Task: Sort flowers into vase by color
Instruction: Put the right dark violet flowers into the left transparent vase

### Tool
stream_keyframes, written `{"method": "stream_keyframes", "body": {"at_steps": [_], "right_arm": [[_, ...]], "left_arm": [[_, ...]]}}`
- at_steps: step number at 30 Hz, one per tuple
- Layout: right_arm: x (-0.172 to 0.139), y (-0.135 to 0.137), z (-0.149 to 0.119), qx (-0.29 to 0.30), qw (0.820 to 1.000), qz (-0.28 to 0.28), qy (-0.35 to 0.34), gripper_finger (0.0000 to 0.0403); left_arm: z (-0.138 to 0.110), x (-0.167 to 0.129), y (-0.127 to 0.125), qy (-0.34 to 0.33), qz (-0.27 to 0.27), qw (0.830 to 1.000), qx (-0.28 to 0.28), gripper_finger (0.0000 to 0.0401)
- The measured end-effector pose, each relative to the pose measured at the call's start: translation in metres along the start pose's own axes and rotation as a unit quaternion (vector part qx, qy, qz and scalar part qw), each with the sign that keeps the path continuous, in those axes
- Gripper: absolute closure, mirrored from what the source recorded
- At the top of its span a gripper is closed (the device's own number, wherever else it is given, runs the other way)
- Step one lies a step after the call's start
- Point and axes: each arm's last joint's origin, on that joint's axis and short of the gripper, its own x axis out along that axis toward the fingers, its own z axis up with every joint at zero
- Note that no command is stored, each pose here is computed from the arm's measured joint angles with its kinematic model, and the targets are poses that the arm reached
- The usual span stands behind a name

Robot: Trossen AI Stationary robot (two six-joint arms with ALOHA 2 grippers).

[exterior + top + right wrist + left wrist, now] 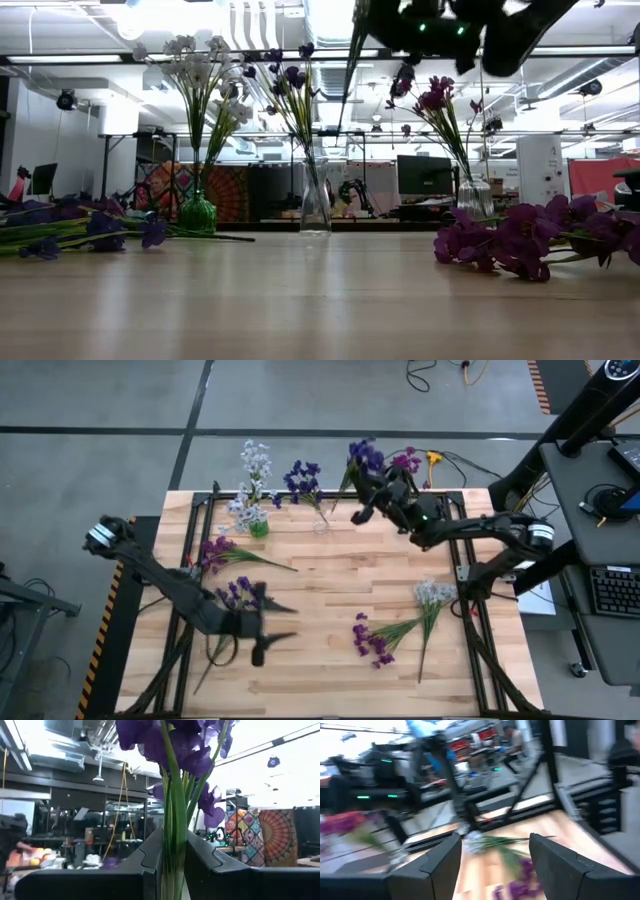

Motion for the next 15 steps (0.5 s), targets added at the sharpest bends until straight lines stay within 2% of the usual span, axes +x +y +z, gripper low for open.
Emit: {"method": "stream_keyframes", "body": {"at_steps": [5, 15], "right_arm": [[0.013, -0.006, -0.017, 0.026, 1.000, 0.001, 0.008, 0.0351], [0.036, -0.005, -0.008, 0.019, 1.000, 0.002, 0.007, 0.0351]], "left_arm": [[-0.001, -0.025, 0.023, 0.003, 0.060, 0.998, -0.016, 0.0186], [-0.021, -0.049, 0.036, -0.001, 0.061, 0.997, -0.037, 0.0186]]}}
